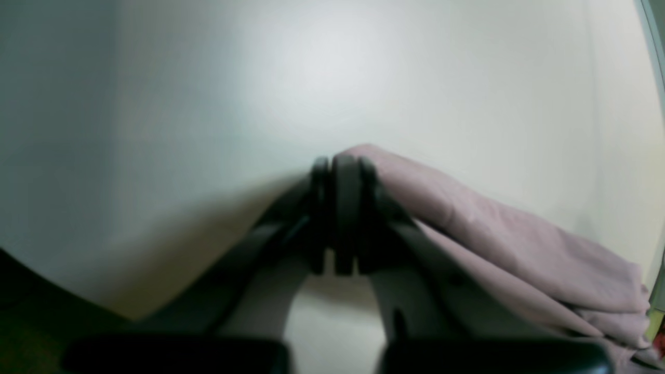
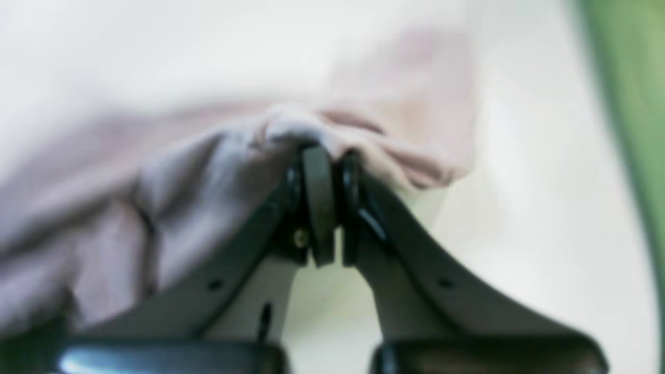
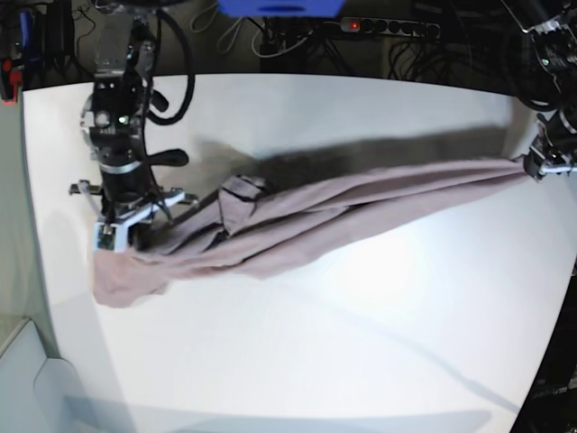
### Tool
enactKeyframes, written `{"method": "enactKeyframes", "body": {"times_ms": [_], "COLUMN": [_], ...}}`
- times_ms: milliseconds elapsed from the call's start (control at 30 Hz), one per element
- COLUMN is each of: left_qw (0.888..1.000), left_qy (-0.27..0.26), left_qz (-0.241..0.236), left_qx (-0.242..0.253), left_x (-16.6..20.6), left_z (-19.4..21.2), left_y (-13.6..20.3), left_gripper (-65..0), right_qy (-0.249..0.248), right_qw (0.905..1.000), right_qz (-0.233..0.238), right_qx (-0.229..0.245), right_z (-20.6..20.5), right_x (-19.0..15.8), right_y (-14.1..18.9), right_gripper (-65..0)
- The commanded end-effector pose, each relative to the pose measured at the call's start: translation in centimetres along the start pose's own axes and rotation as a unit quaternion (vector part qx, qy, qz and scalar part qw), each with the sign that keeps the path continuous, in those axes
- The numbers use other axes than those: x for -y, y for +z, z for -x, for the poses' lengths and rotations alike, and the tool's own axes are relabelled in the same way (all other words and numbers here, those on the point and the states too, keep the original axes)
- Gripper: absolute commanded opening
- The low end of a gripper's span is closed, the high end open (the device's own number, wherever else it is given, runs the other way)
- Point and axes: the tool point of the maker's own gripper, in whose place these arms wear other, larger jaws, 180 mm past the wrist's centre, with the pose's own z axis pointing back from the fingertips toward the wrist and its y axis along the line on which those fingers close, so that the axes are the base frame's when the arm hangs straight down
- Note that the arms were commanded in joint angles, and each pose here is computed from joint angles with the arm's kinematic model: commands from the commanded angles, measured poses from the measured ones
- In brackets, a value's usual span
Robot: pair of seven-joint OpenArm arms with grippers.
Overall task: Layout the t-shirt on the table in an organized manner, then fold the t-shirt properly
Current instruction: 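Grasp the bunched shirt end with the right gripper and swing it across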
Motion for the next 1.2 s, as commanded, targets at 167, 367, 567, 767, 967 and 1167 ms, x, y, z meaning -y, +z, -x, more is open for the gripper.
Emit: {"method": "enactKeyframes", "body": {"times_ms": [167, 367, 567, 767, 967, 1167], "left_qw": [1.0, 0.999, 0.996, 0.992, 0.985, 0.976], "left_qy": [0.0, 0.002, 0.015, -0.007, -0.025, -0.018], "left_qz": [0.015, 0.023, 0.028, 0.03, 0.046, 0.051], "left_qx": [0.024, 0.041, 0.087, 0.124, 0.166, 0.213], "left_x": [1.0, 1.8, 1.8, 2.7, 4.7, 4.8], "left_z": [-2.0, -3.3, -7.2, -11.2, -15.2, -18.6], "left_y": [0.5, 0.5, 1.8, 3.0, 4.5, 6.9], "left_gripper": [-64.7, -64.7, -64.7, -64.7, -64.7, -64.7], "right_qy": [0.025, 0.006, -0.001, -0.012, -0.01, -0.007], "right_qw": [0.9947, 0.9885, 0.9853, 0.9849, 0.9858, 0.9775], "right_qz": [0.029, 0.046, 0.049, 0.049, 0.008, -0.023], "right_qx": [0.096, 0.144, 0.164, 0.166, 0.167, 0.21], "right_z": [-7.1, -12.5, -18.6, -21.8, -24.0, -28.5], "right_x": [2.8, 4.0, 4.4, 4.7, 0.8, -2.2], "right_y": [-0.2, -1.3, -3.1, -5.5, -7.2, -6.1], "right_gripper": [-65.0, -65.0, -65.0, -65.0, -65.0, -65.0]}}
